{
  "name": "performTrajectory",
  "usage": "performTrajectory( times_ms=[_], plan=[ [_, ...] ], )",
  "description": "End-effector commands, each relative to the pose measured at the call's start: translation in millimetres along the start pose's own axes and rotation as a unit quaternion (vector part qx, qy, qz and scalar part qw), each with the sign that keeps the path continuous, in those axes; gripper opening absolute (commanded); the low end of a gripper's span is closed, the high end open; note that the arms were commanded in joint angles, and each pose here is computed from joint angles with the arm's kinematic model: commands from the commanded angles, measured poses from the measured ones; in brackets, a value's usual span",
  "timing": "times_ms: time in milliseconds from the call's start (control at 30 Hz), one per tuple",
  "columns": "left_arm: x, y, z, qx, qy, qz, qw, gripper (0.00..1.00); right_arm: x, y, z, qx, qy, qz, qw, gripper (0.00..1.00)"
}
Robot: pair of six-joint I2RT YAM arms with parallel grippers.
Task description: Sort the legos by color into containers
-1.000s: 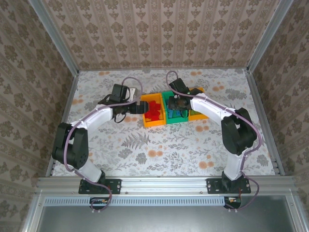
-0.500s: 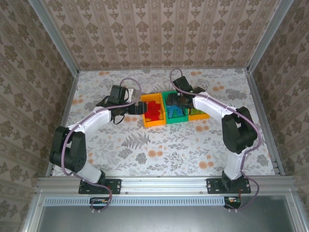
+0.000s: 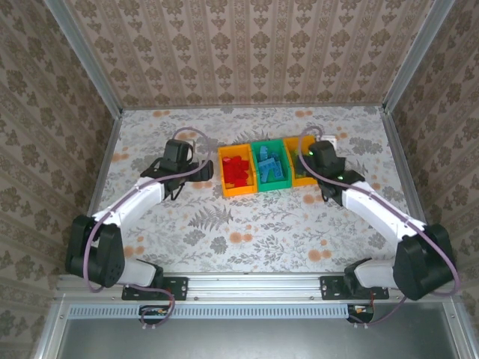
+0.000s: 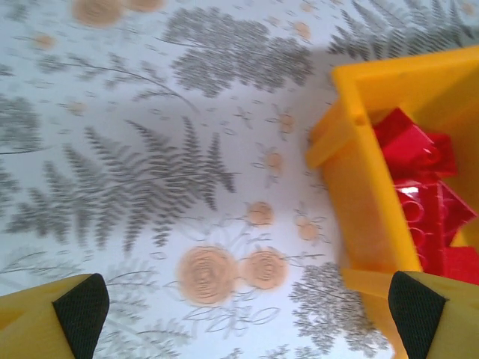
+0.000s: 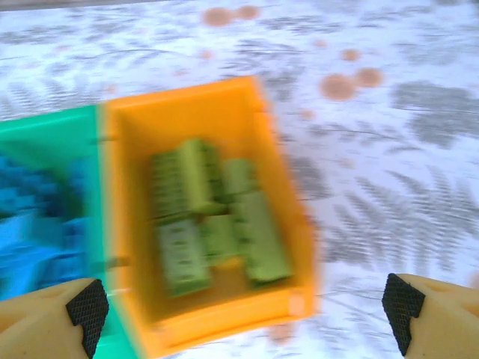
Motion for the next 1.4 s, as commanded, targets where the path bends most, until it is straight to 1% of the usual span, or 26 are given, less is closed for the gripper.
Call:
performTrajectory(
  times_ms=[0,67,167,233,333,433,467,533,567,633,667,733,833,900,967,1033,1133,1267,1367],
  plan=[
    [1.3,32.6,16.6,0.103,-0.039,0.005,0.994,1.0,6.7,-41.9,-5.7,-0.06,-0.074,0.009,0.995,0.98],
    [-1.9,43.6,21.3,0.136,-0.061,-0.002,0.989,1.0,-2.6,-58.3,-15.3,-0.049,-0.102,-0.004,0.994,1.0],
    [-6.7,57.1,24.8,0.181,-0.081,-0.024,0.98,1.0,-17.6,-72.9,-32.8,-0.039,-0.111,-0.022,0.993,1.0],
    [-10.6,64.7,25.4,0.21,-0.083,-0.041,0.973,1.0,-23.9,-74.8,-43.5,-0.035,-0.108,-0.024,0.993,0.99],
    [-15.6,74.2,24.1,0.244,-0.09,-0.061,0.964,1.0,-23.9,-71.1,-53.0,-0.023,-0.13,-0.018,0.991,0.98],
    [-13.2,74.4,24.6,0.243,-0.103,-0.078,0.961,1.0,-20.1,-67.9,-58.7,-0.01,-0.155,-0.005,0.988,0.98],
    [-12.6,75.1,24.4,0.244,-0.107,-0.082,0.96,1.0,-26.6,-68.6,-65.9,-0.003,-0.145,-0.008,0.989,0.98],
    [-11.2,74.8,25.4,0.242,-0.116,-0.091,0.959,1.0,-37.6,-66.3,-74.3,0.01,-0.154,-0.005,0.988,0.97],
    [-11.1,76.4,26.5,0.246,-0.12,-0.095,0.957,1.0,-39.2,-65.0,-75.2,0.015,-0.169,-0.003,0.986,0.98],
    [-11.4,79.5,28.0,0.249,-0.132,-0.099,0.954,1.0,-41.2,-65.9,-73.3,0.015,-0.157,-0.005,0.987,0.98],
    [-13.5,81.7,28.0,0.249,-0.14,-0.098,0.953,1.0,-40.6,-63.9,-74.5,0.021,-0.162,-0.001,0.987,0.99],
    [-19.1,86.5,27.5,0.252,-0.149,-0.096,0.951,1.0,-40.2,-58.4,-75.8,0.039,-0.15,0.01,0.988,1.0],
    [-30.5,90.1,19.1,0.23,-0.158,-0.09,0.956,1.0,-39.9,-58.5,-76.0,0.041,-0.152,0.01,0.988,1.0],
    [-34.6,93.6,14.6,0.232,-0.171,-0.085,0.954,1.0,-40.2,-58.7,-76.2,0.04,-0.151,0.01,0.988,1.0],
    [-35.8,99.3,11.9,0.236,-0.2,-0.065,0.949,1.0,-40.4,-58.8,-76.2,0.04,-0.15,0.01,0.988,1.0],
    [-35.0,100.6,8.8,0.227,-0.216,-0.062,0.948,1.0,-40.4,-58.5,-76.2,0.041,-0.15,0.009,0.988,1.0],
    [-28.5,99.1,2.8,0.208,-0.226,-0.086,0.948,1.0,-40.7,-58.6,-76.3,0.041,-0.15,0.01,0.988,1.0],
    [-23.0,101.4,-3.9,0.221,-0.233,-0.118,0.94,1.0,-40.4,-58.5,-76.5,0.041,-0.149,0.01,0.988,1.0],
    [-26.8,109.0,-11.9,0.227,-0.253,-0.112,0.934,1.0,-40.1,-58.4,-76.1,0.041,-0.15,0.01,0.988,1.0]
  ],
)
Point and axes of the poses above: each hand's point on the last joint's axis, 136 mm out from that joint toward the fingers, its own z axis back along the fingers, its own y axis along the line the jaws close on, x = y × z, the point moved 4 cm from there along z, back along the fingers, and after that the axes turned 3 degrees about -z, right-handed, at the moved point
